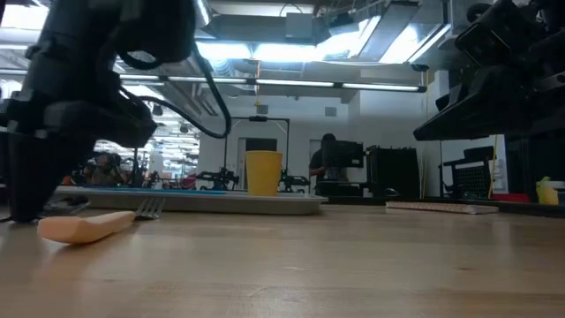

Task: Pick and place plate/cup/fork/spoon on tray
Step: Move the black spoon to the center of the table

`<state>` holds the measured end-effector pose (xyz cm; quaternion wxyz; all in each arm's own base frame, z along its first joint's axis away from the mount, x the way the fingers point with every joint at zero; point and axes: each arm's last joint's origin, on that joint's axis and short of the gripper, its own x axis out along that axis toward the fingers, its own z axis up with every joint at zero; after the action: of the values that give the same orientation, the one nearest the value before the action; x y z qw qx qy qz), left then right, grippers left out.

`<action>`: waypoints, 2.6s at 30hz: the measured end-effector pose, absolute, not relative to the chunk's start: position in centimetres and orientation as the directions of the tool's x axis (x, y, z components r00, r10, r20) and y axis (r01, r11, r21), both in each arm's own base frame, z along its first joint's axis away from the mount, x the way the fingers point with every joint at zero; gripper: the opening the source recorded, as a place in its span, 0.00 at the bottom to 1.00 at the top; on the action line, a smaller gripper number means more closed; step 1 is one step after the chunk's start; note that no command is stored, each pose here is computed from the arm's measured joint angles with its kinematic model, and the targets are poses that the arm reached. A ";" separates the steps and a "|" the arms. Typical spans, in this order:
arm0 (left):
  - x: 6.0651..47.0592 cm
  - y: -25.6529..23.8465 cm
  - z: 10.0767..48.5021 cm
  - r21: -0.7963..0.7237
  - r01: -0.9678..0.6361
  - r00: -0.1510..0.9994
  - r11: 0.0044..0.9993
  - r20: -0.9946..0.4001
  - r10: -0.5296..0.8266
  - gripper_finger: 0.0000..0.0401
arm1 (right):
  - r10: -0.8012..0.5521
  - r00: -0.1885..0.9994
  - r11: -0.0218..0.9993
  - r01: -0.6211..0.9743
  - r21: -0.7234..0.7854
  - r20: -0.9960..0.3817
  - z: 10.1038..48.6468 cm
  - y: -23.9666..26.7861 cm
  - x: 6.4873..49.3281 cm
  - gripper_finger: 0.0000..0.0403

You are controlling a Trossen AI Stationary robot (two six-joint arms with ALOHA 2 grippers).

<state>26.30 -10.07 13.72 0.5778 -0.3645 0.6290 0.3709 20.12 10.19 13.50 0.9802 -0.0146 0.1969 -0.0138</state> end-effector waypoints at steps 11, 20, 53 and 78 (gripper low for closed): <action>26.4 -10.2 13.8 0.017 -0.878 -0.067 0.477 -0.994 -0.089 0.00 | -0.036 0.915 0.999 0.020 -0.044 -0.401 13.3 10.2 20.1 0.11; 26.9 -10.9 14.0 -0.025 -0.887 -0.038 0.461 -0.991 -0.127 0.00 | -0.036 0.916 0.999 0.021 -0.044 -0.400 13.3 10.1 20.1 0.11; 32.2 -7.1 15.3 -0.393 -0.766 0.405 0.509 -0.910 -0.094 0.00 | -0.046 0.900 0.998 0.020 -0.064 -0.434 13.0 10.1 19.9 0.11; 20.1 -8.6 22.7 0.122 0.101 0.518 0.987 -0.854 0.052 0.00 | -0.450 0.878 0.879 0.468 0.094 -0.164 15.3 8.6 20.7 0.11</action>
<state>20.11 -8.63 22.73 0.8677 0.0780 0.4908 -0.0140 20.74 8.60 15.27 0.9667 0.0654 0.0687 -0.2375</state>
